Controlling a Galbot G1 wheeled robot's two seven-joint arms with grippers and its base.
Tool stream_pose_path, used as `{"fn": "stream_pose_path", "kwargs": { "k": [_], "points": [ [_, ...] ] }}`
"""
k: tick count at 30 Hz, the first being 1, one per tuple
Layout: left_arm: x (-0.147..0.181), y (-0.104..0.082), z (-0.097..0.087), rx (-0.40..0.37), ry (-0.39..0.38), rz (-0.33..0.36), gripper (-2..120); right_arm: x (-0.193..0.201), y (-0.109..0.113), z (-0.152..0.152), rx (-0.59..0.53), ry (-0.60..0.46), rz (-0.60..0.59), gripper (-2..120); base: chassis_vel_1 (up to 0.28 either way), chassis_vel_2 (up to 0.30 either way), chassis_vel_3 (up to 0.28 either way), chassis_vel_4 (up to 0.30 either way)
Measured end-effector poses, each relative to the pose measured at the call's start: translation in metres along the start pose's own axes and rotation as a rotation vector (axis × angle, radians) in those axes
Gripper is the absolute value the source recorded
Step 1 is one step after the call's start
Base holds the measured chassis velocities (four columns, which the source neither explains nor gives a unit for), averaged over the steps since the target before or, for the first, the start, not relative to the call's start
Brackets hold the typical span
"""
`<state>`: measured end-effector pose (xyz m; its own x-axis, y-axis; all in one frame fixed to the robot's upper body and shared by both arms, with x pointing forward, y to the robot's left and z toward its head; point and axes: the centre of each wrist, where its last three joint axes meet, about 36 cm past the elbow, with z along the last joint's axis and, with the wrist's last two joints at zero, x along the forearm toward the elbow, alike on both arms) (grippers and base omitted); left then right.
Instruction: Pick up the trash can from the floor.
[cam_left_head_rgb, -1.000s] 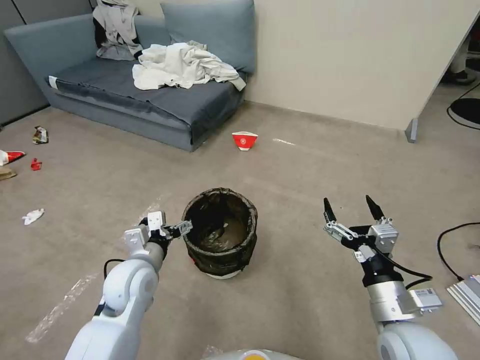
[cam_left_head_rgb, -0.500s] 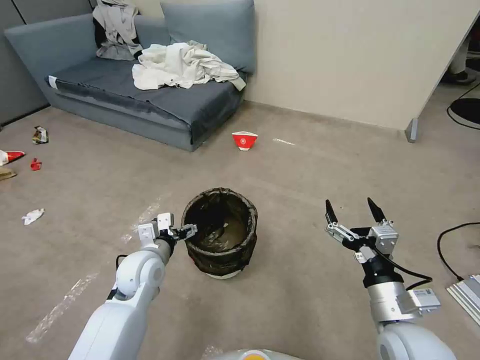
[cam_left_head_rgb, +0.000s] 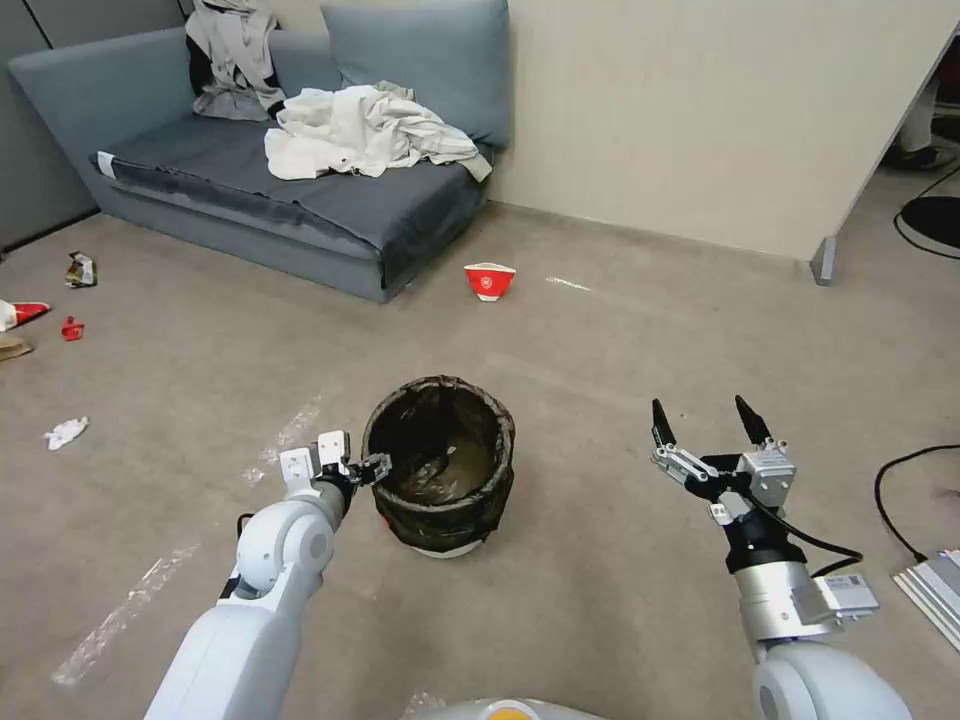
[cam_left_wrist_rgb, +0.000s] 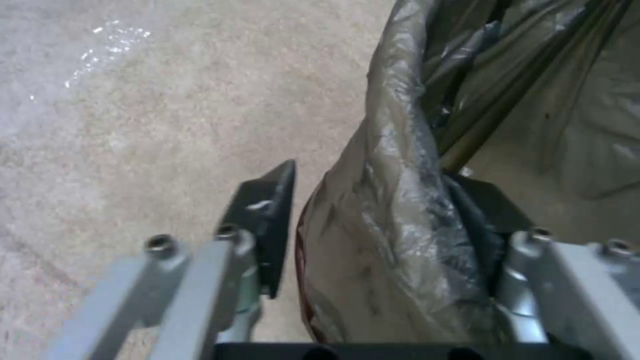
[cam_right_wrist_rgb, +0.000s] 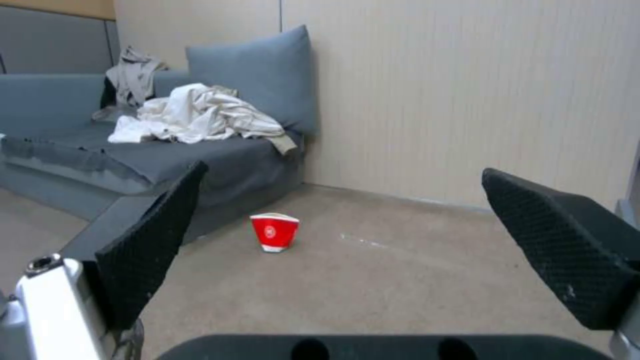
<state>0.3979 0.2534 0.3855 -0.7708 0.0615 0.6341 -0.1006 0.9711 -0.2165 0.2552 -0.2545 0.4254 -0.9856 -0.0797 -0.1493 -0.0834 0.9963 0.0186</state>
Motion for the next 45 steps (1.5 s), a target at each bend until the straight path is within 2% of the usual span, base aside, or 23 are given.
{"fn": "stream_pose_path", "kwargs": {
  "k": [2,5,6,7,11,19,27,35,45],
  "points": [
    [0.000,0.000,-0.002,0.007,0.000,0.000,37,0.001,0.000,0.000,0.000,0.002,0.000,100,0.000,0.000,0.000,0.000],
    [0.001,0.000,-0.002,0.009,-0.002,0.000,31,0.002,0.000,0.000,0.000,0.002,0.000,100,0.000,0.000,0.000,0.000],
    [0.002,0.000,-0.004,0.013,-0.007,0.002,24,0.002,0.000,0.000,0.000,0.002,0.000,100,0.000,0.000,0.000,0.000],
    [0.002,0.000,-0.004,0.013,-0.007,0.002,24,0.002,0.000,0.000,0.000,0.002,0.000,100,0.000,0.000,0.000,0.000],
    [0.005,0.001,-0.007,0.028,-0.017,-0.001,7,0.003,0.001,-0.001,0.001,-0.002,0.000,100,0.000,0.000,0.000,0.000],
    [0.007,0.001,-0.008,0.034,-0.023,0.001,6,0.005,0.001,-0.002,0.002,-0.004,0.000,100,0.000,0.000,0.000,0.000],
    [0.018,-0.001,-0.016,0.055,-0.065,0.021,6,0.005,0.001,-0.003,0.005,-0.007,-0.002,100,0.000,0.000,0.000,0.000],
    [0.054,-0.005,-0.033,0.093,-0.137,0.073,6,0.005,0.002,-0.005,0.006,-0.011,-0.004,100,0.000,0.000,0.000,0.000],
    [0.101,-0.013,-0.046,0.131,-0.203,0.133,6,0.006,0.004,-0.009,0.006,-0.020,-0.007,100,0.000,0.000,0.000,0.000]
  ]
}}
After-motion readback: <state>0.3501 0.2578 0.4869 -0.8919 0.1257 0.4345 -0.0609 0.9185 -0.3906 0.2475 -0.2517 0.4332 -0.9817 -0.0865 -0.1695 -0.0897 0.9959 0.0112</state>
